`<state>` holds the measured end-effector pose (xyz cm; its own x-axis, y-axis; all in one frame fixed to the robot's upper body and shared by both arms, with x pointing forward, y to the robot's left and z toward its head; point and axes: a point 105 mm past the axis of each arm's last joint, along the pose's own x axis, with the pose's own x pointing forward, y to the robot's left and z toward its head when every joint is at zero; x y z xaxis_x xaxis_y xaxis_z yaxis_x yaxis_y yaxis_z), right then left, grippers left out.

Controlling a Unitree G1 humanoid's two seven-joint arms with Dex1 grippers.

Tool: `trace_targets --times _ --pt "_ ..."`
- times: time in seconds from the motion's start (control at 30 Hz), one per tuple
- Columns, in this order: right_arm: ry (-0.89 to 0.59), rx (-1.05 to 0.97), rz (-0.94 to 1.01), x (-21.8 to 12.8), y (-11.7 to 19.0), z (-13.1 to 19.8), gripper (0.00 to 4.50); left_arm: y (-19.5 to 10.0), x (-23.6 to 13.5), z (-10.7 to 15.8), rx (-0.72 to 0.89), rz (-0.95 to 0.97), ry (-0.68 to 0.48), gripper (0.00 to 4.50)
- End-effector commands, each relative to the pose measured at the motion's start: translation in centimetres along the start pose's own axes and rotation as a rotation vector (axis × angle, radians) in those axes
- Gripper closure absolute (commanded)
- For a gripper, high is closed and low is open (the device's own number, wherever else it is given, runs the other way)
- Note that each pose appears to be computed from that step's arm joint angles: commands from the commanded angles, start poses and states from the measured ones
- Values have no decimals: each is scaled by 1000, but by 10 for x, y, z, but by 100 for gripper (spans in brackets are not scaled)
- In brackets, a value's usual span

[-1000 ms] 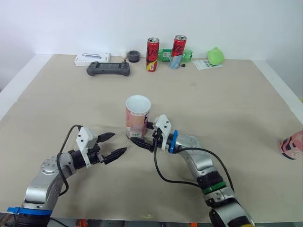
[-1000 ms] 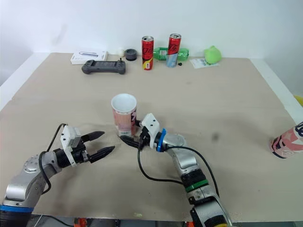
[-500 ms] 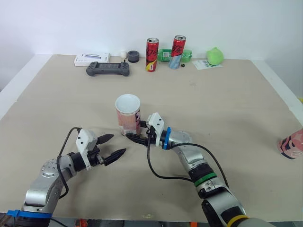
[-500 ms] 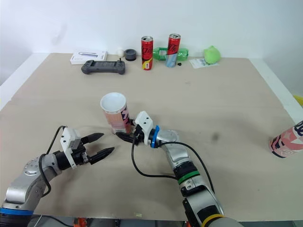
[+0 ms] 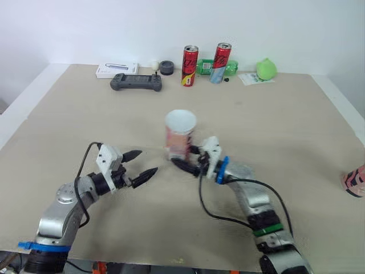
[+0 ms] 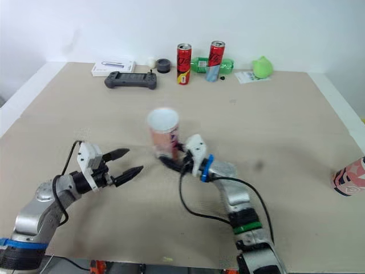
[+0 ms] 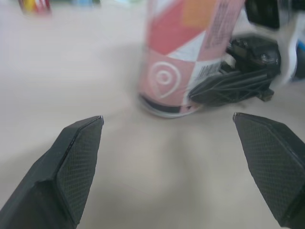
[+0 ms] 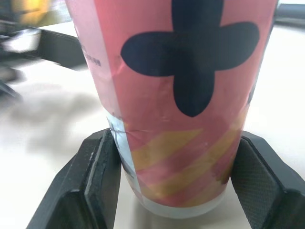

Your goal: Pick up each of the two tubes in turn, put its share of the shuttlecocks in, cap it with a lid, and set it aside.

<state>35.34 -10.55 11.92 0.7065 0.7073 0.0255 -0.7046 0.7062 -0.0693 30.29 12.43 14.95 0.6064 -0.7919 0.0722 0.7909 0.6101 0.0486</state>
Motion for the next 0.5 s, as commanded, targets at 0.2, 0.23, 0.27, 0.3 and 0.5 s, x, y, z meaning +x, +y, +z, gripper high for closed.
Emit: trace_targets --times 0.2,0.23,0.27,0.3,0.5 --pt "-75 -36 -916 -125 -142 30 116 -33 84 36 1 -172 -158 0" --pt "-70 -47 -960 -132 -148 31 116 -36 89 38 4 -186 -164 0" --pt "-69 -34 -1030 -142 -158 31 116 -42 97 42 5 -211 -179 0" --pt "-62 -31 -1101 -154 -168 30 116 -47 105 46 6 -234 -194 0" --pt "-32 -13 -1281 -182 -195 20 116 -66 124 54 29 -300 -216 0"
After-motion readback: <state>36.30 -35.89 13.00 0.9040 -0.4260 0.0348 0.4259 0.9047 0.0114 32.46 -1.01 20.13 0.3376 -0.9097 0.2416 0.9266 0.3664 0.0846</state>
